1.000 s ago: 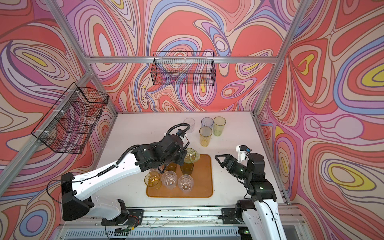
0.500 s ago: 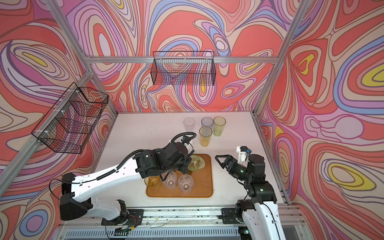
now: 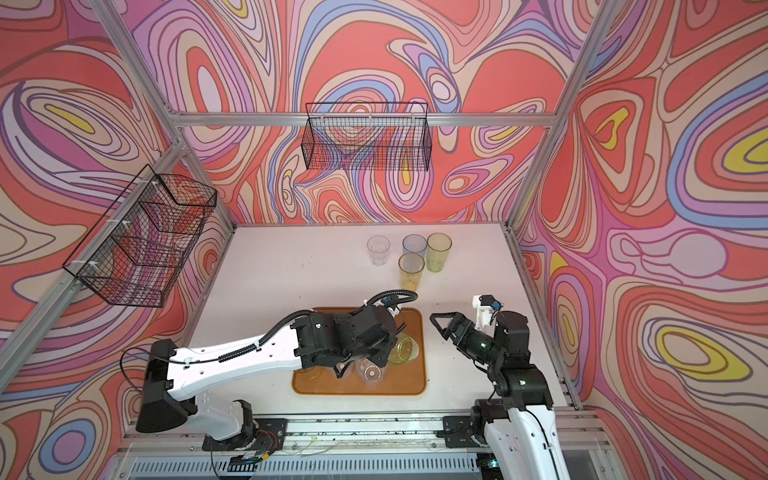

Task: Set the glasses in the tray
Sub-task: 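Lift the green glass with the left gripper and carry it over the tray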

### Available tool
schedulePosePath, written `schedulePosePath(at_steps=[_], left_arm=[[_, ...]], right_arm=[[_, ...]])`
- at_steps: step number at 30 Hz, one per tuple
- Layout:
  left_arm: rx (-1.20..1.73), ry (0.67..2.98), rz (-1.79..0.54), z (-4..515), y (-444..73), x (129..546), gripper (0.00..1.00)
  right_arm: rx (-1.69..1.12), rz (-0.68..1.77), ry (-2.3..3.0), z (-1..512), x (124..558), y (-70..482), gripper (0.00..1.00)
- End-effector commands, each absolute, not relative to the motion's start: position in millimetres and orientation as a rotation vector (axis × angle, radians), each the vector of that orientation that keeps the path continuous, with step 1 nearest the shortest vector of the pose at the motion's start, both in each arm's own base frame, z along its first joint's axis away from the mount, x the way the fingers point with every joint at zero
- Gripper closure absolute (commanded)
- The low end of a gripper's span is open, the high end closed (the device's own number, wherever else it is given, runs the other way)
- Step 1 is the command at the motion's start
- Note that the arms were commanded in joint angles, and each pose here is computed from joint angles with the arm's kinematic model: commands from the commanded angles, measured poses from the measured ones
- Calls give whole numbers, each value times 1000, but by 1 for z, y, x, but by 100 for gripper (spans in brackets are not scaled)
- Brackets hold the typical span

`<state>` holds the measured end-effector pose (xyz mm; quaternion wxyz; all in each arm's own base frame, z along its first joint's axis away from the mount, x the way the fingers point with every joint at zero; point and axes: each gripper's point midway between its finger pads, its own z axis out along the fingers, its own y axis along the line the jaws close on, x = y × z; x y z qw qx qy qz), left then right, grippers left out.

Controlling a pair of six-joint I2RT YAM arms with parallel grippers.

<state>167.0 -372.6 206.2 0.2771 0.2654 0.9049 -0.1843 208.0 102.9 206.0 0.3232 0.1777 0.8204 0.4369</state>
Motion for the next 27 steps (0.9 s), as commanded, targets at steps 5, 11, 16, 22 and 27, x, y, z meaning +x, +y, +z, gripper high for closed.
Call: schedulePosePath(at_steps=[5,11,16,22,27], left_arm=[[710,2461,-471,190,-377,160,100],[729,2499,-442,171,-382,158,100],[734,2521,-376,157,-380,160,100],[734,2539,-322,144,-379,162,100],[747,2553,-285,133,-382,164,100]], right_arm=[[469,1119,2168,201,206,100,2],[486,1107,2183,196,207,99,2],[491,1096,2189,195,207,98,3],[508,1073,2196,193,207,95,3],[522,1049,2206,188,206,92,3]])
